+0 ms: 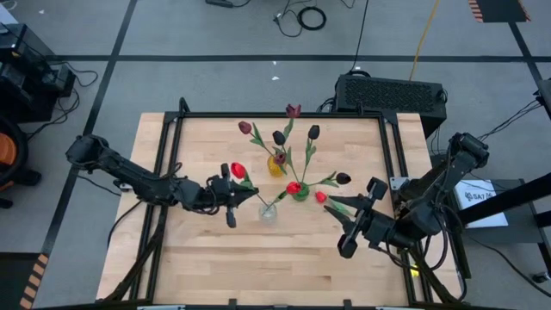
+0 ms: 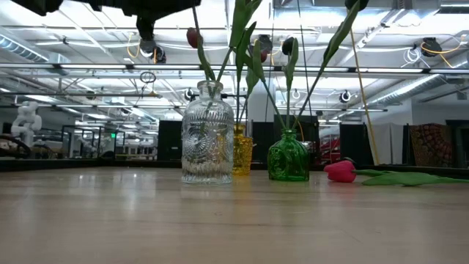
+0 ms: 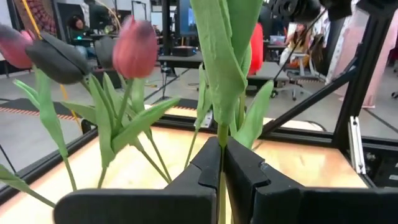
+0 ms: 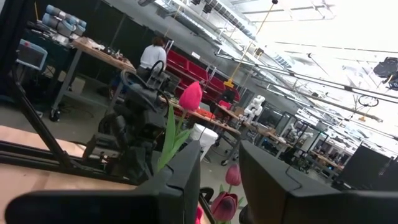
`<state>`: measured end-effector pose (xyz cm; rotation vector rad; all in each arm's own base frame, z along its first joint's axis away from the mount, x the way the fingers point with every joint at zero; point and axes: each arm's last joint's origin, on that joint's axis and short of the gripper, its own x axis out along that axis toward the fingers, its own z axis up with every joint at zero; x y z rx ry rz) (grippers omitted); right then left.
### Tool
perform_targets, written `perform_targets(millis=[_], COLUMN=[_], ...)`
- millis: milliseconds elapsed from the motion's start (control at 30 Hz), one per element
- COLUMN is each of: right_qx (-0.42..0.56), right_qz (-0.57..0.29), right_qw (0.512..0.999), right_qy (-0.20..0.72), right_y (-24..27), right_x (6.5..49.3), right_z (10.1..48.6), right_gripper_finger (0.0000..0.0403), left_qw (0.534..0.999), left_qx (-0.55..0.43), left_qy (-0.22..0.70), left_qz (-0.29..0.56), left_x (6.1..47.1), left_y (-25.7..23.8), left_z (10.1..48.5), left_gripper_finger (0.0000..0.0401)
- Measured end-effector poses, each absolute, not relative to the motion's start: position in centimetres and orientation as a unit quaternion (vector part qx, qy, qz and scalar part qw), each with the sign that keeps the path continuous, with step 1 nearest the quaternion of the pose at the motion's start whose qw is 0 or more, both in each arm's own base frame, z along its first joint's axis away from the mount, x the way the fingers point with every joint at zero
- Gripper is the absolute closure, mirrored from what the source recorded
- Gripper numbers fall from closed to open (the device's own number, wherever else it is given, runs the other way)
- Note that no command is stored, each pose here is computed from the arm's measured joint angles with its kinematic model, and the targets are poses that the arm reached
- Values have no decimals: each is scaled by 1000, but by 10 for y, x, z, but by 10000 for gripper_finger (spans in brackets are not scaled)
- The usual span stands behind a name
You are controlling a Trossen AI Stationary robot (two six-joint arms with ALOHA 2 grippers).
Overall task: Sort flowers into vase by color
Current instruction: Put the top orange flower in the transparent flower vase, then put the orange flower in the transparent flower vase
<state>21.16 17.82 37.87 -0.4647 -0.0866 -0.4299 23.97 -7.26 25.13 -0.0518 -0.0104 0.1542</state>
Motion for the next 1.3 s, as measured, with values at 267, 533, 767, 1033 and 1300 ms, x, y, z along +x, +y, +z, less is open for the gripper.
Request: perform_targets(millis=[267,533,767,1033,1300], right_qx=[-226,-225,-224,-218,-205], right_qz=[-211,-211,-211,-211,-246], right_qw=[950,950,950,952,947], right_qy=[-43,-43,-44,-44,-14], right_y=[178,178,178,178,180], right_x=[212,212,212,212,206], right_z=[379,379,379,378,377], right_gripper_finger=[300,300,300,300,300], left_qw=[997,996,993,988,983], left_qx=[-23,-27,-25,-19,-7], left_qy=[4,28,47,77,129], left_qz=[78,81,102,133,131], left_x=[253,259,264,267,261], left_y=[-77,-80,-81,-79,-82], left_z=[235,221,209,196,188], left_gripper_finger=[386,386,365,258,189])
